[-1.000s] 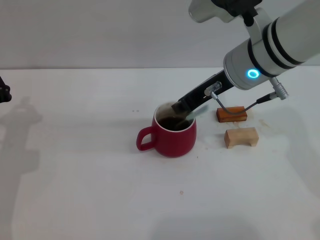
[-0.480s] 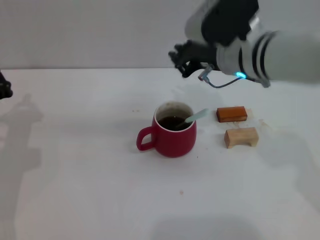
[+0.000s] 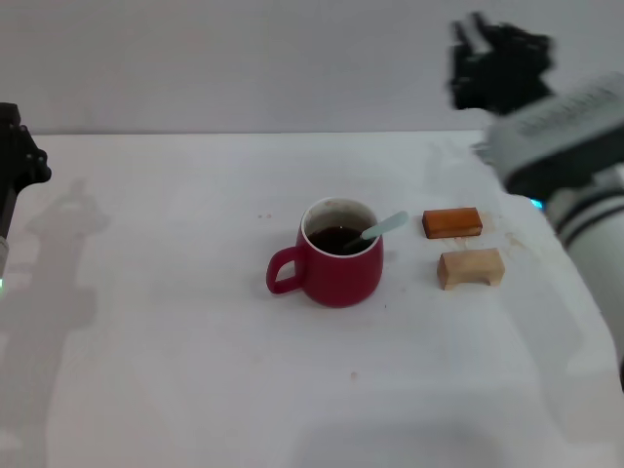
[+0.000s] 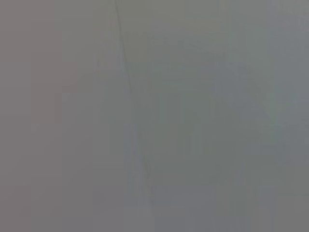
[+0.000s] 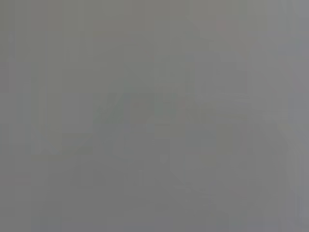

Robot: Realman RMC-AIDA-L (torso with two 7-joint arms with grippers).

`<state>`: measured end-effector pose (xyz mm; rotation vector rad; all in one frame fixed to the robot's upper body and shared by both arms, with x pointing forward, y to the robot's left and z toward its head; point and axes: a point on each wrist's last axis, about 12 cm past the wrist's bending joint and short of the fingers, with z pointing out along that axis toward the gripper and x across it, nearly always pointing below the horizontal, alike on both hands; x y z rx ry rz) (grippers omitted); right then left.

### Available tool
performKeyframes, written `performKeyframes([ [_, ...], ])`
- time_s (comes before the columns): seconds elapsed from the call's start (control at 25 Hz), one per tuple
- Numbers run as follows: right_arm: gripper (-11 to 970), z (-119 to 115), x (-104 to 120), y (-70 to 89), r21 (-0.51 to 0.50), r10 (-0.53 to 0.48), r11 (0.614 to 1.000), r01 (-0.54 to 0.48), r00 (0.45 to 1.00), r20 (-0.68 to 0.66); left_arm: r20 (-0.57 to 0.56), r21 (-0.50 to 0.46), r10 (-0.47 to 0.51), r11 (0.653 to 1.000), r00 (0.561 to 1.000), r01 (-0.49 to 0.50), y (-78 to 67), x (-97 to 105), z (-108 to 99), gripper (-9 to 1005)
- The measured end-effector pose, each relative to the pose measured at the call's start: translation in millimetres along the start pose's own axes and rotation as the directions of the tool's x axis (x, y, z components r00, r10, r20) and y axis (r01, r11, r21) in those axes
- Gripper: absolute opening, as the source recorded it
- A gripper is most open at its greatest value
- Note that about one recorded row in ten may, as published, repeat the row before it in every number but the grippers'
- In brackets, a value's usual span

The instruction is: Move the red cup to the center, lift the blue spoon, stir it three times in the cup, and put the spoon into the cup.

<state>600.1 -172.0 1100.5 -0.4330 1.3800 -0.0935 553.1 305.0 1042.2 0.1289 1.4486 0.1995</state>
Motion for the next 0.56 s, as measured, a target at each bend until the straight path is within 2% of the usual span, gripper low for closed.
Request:
performKeyframes([
  [0.04,147,-6.4,6.3,-6.8,0.048,0.019,0.999,-0.019,1.0,0.004,0.0,0.004,0.001,1.0,1.0,-0.001,-0.5,0.1,-0.3,1],
  [0.08,147,-23.4,21.5,-21.9,0.135,0.073,0.988,-0.074,0.997,0.011,0.003,0.012,0.005,1.0,1.0,-0.005,-1.3,-0.1,-0.8,1],
  [0.16,147,-45.6,35.2,-40.4,0.219,0.162,0.961,-0.171,0.985,0.056,0.004,0.013,0.007,1.0,1.0,-0.007,-1.3,-0.1,-1.0,1],
  [0.2,146,-45.6,35.2,-40.4,0.219,0.162,0.961,-0.171,0.985,0.056,0.005,0.013,0.009,1.0,1.0,-0.009,-1.3,-0.1,-1.2,1],
  [0.24,146,-55.7,40.5,-48.3,0.249,0.205,0.943,-0.22,0.975,0.083,0.004,0.012,0.011,1.0,1.0,-0.011,-1.1,0.1,-1.5,1],
  [0.28,146,-79.3,53.0,-67.6,0.299,0.292,0.897,-0.324,0.945,0.148,0.002,0.011,0.014,1.0,1.0,-0.014,-0.6,0.7,-2.3,1],
  [0.36,146,-96.3,61.6,-83.1,0.312,0.343,0.866,-0.391,0.918,0.198,-0.003,0.008,0.016,1.0,1.0,-0.016,0.6,1.9,-3.6,1],
  [0.4,146,-96.3,61.6,-83.1,0.312,0.343,0.866,-0.391,0.918,0.198,-0.003,0.008,0.016,1.0,1.0,-0.016,0.6,1.9,-3.6,1],
  [0.44,146,-103.6,65.5,-89.8,0.302,0.351,0.865,-0.401,0.913,0.209,-0.005,0.004,0.014,1.0,1.0,-0.014,1.2,2.4,-4.5,1],
  [0.48,146,-114.7,71.1,-99.1,0.26,0.349,0.881,-0.395,0.914,0.206,-0.004,-0.002,0.008,1.0,1.0,-0.008,1.6,2.5,-5.4,1],
  [0.56,146,-118.5,72.7,-102.4,0.239,0.351,0.887,-0.394,0.914,0.204,0.006,-0.016,-0.02,1.0,1.0,0.02,2.7,2.1,-8.8,1],
])
